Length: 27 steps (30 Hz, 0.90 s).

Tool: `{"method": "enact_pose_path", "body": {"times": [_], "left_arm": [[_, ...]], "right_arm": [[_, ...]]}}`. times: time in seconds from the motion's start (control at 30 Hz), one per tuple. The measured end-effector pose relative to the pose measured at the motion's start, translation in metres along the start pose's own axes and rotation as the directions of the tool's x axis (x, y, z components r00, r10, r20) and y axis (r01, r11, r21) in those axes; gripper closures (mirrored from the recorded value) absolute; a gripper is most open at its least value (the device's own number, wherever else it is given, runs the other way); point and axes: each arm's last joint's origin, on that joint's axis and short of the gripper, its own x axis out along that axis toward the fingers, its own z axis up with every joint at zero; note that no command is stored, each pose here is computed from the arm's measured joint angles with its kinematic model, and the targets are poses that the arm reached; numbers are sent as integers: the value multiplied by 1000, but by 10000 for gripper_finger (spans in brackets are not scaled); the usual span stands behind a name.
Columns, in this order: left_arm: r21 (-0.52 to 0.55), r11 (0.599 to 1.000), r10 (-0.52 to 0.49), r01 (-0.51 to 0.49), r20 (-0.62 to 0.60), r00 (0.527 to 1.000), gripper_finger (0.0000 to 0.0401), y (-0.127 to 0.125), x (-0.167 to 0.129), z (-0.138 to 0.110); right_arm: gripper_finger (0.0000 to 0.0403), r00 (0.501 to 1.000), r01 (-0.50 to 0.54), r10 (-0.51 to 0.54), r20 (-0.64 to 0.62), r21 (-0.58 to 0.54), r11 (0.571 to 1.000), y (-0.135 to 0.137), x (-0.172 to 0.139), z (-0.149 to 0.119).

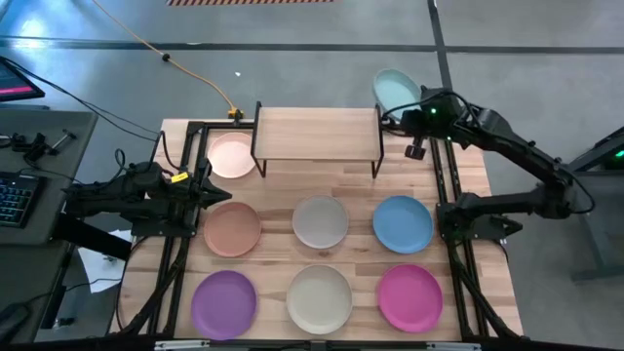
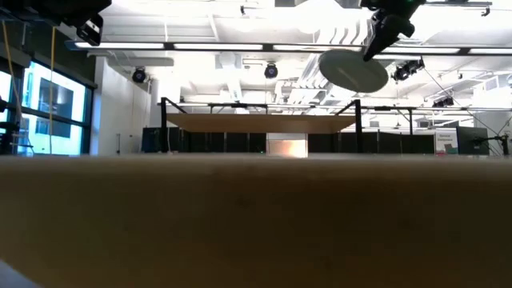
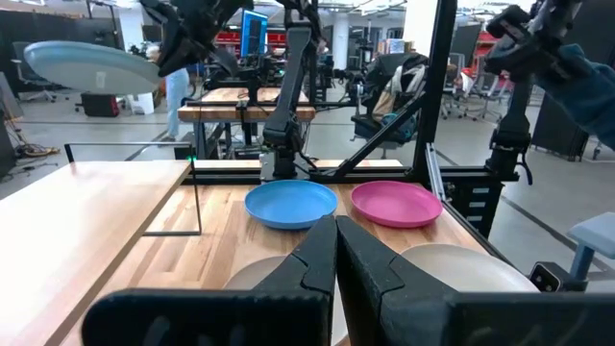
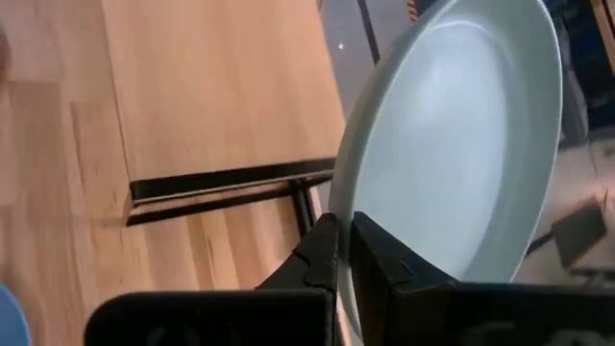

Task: Place and stack plates onto a shelf
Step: Put the light green plate onto the shelf

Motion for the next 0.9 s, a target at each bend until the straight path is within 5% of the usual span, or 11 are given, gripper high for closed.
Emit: {"method": "enact_pose_path", "body": {"times": [0.4,0.9], "left_arm": [[0,1000,0,0,0,1000,400,0,0,0],[0,1000,0,0,0,1000,400,0,0,0]], "right_arm": [[403,995,-47,66,70,-243,969,24,28,36],[403,990,-125,138,-4,-454,882,72,64,66]]}}
